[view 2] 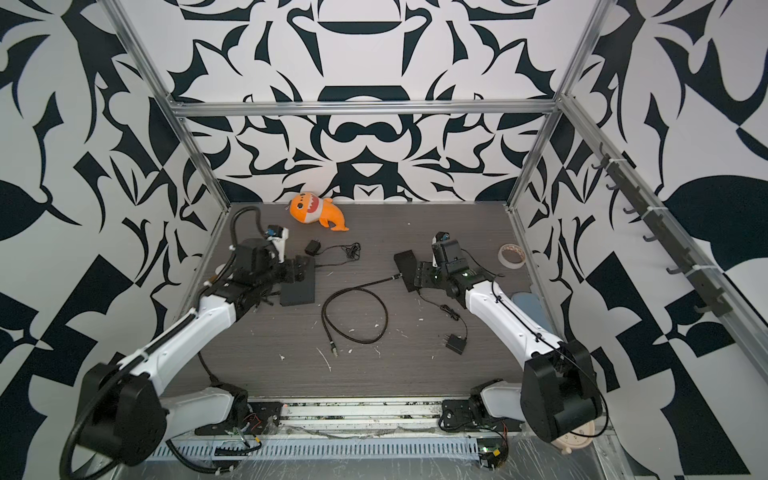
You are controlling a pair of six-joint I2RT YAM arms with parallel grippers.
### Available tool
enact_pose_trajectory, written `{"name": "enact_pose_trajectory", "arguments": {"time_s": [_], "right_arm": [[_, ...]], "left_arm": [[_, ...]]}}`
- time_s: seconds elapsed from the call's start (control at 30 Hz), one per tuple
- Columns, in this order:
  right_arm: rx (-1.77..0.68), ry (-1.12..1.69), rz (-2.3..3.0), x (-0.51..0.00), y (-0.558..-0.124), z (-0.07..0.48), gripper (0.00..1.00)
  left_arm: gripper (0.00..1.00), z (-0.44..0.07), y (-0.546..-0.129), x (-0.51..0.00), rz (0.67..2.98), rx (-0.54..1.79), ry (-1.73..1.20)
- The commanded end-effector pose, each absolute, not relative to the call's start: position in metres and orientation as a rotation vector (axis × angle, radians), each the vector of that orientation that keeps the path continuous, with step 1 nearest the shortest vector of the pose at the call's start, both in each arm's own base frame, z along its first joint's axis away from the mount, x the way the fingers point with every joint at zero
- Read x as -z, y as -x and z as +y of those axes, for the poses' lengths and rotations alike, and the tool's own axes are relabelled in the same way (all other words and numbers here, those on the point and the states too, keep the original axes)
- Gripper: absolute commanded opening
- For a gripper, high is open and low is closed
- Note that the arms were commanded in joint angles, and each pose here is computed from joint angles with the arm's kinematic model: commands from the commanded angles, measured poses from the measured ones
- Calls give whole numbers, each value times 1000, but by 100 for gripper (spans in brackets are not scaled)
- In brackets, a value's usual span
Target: Insert the plug into the switch port
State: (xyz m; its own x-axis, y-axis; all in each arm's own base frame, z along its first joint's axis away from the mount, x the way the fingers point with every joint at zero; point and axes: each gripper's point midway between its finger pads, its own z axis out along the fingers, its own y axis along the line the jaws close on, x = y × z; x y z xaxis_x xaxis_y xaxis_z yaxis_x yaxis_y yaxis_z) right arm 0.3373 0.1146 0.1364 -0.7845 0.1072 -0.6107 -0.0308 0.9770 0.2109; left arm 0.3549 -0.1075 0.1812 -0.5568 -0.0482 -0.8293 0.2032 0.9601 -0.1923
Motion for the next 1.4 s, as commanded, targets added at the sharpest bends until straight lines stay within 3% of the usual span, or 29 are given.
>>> {"name": "enact_pose_trajectory", "arguments": {"time_s": [0.0,0.07,0.2,0.4,0.5,0.73,1.07,1.37], "right_arm": [[-156,-56,2410,-133,-342,101,95],[-110,-43,2399,-133,-345,96,97],[16,-28,2327,-146,-349,80,99],[304,-5,2167,-148,-345,33,99],[381,3,2083,-135,-337,15,99],[221,-100,1939,-120,-339,-6,97],[76,144,1871,-86,-374,36,99],[81,6,1956,-79,-387,11,99]], "left_arm": [[84,-72,-358,-191,2025,315,32],[84,-52,-361,-184,2035,276,82],[100,-12,-372,-154,2073,57,197],[98,10,-389,-125,1993,-155,136],[97,11,-390,-108,1995,-111,111],[100,27,-390,-94,1856,-49,151],[100,31,-393,-89,1921,-64,177],[100,30,-393,-88,1922,-58,177]]}}
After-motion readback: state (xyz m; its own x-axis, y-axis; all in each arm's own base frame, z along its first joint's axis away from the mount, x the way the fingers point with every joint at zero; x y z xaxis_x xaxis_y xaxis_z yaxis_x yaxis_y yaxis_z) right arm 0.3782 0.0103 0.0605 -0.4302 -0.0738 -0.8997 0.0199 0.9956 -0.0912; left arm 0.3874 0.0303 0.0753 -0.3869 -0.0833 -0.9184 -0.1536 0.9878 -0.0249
